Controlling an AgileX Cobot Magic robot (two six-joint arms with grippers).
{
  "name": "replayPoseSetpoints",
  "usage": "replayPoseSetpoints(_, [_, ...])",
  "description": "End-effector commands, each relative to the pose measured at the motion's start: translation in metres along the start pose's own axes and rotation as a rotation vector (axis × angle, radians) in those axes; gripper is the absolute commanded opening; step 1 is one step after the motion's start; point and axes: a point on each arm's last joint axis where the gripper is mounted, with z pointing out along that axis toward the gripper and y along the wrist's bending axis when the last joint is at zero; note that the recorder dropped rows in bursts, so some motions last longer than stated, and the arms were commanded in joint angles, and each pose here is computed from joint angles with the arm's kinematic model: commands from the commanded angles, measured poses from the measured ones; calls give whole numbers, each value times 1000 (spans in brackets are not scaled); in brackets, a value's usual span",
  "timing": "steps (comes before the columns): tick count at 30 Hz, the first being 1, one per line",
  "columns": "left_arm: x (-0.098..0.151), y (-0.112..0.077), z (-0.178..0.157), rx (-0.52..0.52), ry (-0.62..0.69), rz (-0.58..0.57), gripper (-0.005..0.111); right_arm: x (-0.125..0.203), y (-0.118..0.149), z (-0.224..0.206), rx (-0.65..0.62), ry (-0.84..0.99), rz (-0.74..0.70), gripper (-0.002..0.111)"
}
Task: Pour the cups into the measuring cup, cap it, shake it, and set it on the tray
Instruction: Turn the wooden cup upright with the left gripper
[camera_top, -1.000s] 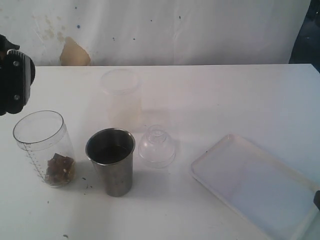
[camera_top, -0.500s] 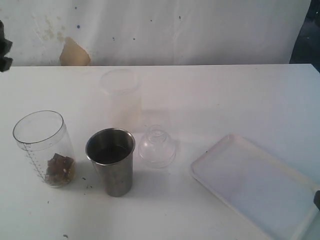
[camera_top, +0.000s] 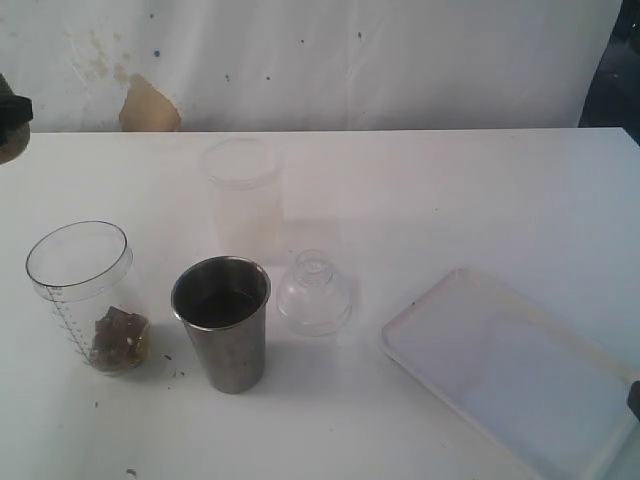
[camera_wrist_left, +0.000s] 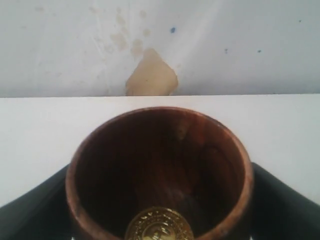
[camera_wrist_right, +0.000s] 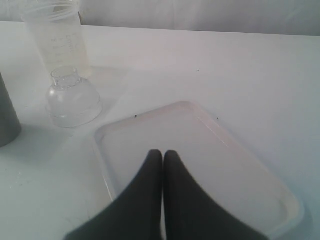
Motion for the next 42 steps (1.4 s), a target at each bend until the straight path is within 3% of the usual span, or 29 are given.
replayPoseSetpoints(1, [-1,6,10,10,-98,-99,0,1,0,0,-2,0,2,0])
replayPoseSetpoints(5, [13,16,11,-78,-242,-228,0,1,0,0,-2,0,2,0])
replayPoseSetpoints(9, [29,23,12,-175,-268,-68,0,1,0,0,-2,0,2,0])
replayPoseSetpoints(13, [47,26,25,-199,-176,111,0,1,0,0,-2,0,2,0])
replayPoseSetpoints(20, [76,32,48,-195,-54,92,0,1,0,0,-2,0,2,0])
replayPoseSetpoints(23, [88,31,53,-172,-59,110,0,1,0,0,-2,0,2,0])
replayPoseSetpoints(27, [104,20,57,-58,-97,166,0,1,0,0,-2,0,2,0])
replayPoseSetpoints(30, [111,17,58,-27,-151,123,0,1,0,0,-2,0,2,0])
replayPoseSetpoints(33, [122,18,62,-26,-114,110,1,1,0,0,-2,0,2,0])
replayPoseSetpoints(35, [131,19,65,-25,-80,91,11,1,0,0,-2,0,2,0])
replayPoseSetpoints(38, [144,19,69,-16,-39,55,41,1,0,0,-2,0,2,0])
replayPoseSetpoints(42, [146,20,70,-16,-32,53,64,1,0,0,-2,0,2,0])
